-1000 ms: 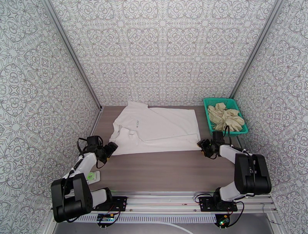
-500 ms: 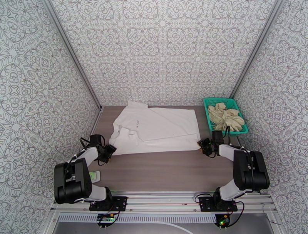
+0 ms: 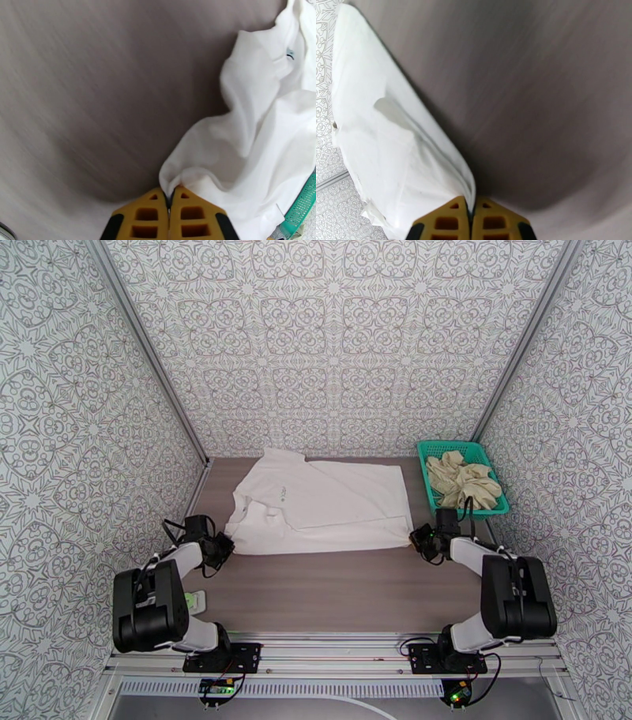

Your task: Fold and stack the mixed laundry pile

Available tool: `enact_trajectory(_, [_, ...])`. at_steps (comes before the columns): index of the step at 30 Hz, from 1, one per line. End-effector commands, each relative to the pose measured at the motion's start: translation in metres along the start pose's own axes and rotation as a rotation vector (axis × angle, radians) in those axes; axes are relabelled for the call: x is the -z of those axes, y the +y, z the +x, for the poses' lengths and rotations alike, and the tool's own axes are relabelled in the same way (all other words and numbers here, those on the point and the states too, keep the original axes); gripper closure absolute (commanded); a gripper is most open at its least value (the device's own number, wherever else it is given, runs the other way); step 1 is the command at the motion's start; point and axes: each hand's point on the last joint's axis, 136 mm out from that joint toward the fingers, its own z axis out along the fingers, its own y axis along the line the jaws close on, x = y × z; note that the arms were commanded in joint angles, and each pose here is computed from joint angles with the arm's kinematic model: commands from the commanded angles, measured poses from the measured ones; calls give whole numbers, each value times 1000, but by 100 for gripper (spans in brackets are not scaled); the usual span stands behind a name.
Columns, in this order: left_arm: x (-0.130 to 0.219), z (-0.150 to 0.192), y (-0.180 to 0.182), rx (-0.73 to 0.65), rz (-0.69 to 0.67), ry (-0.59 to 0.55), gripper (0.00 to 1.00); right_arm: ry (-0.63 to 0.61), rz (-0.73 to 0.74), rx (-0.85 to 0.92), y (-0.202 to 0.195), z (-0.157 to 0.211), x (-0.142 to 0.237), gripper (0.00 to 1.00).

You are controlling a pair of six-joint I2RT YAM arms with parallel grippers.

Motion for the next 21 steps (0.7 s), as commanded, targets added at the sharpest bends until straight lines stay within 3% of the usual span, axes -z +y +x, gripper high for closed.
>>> enact_trajectory(1, [17,-3,-7,-30,56,-29,100,11,91,38,-27,13,12,100])
enact_trajectory(16, [65,53,36,-20,-50,57,100,124,237,121,-94,69,54,100])
enact_trajectory(21, [77,68,44,-2,-120,35,100,145,283,136,-113,84,70,100])
